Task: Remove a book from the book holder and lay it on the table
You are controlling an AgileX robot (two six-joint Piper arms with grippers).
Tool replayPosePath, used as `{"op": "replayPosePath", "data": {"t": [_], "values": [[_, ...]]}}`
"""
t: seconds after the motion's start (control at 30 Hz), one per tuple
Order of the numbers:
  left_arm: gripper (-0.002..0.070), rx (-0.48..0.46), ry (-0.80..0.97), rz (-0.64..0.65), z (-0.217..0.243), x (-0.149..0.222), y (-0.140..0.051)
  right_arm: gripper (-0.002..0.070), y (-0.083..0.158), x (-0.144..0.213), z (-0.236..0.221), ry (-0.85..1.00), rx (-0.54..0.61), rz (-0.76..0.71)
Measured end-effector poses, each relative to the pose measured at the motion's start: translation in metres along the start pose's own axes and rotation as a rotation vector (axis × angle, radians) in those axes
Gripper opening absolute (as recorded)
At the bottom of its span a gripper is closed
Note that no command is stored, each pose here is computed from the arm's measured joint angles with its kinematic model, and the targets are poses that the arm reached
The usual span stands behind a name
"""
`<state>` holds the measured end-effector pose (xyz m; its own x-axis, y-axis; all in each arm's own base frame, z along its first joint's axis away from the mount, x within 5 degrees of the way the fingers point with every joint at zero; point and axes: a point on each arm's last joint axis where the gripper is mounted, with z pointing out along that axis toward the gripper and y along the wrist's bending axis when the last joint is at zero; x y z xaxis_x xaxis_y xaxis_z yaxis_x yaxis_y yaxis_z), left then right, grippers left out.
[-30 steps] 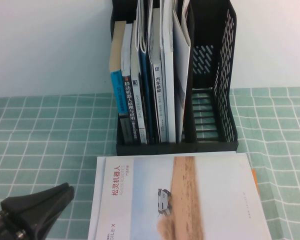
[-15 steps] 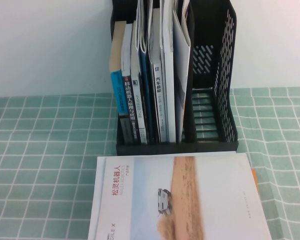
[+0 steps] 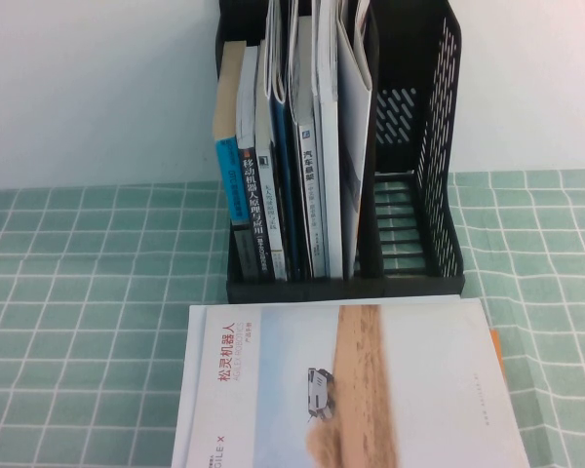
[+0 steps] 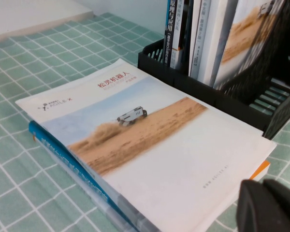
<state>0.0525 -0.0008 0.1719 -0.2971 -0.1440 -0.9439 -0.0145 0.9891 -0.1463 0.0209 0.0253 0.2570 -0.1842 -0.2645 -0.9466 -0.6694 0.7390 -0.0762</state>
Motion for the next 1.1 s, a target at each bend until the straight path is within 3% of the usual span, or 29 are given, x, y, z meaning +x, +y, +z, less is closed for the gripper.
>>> {"op": "replayPosePath", "data": {"t": [1.1], "values": [[-0.0003,-0.021,-0.001,0.021,0.0,0.0001,0.0011,-0.0002,0.0,0.0,0.0,0.0,0.0,0.0]]}}
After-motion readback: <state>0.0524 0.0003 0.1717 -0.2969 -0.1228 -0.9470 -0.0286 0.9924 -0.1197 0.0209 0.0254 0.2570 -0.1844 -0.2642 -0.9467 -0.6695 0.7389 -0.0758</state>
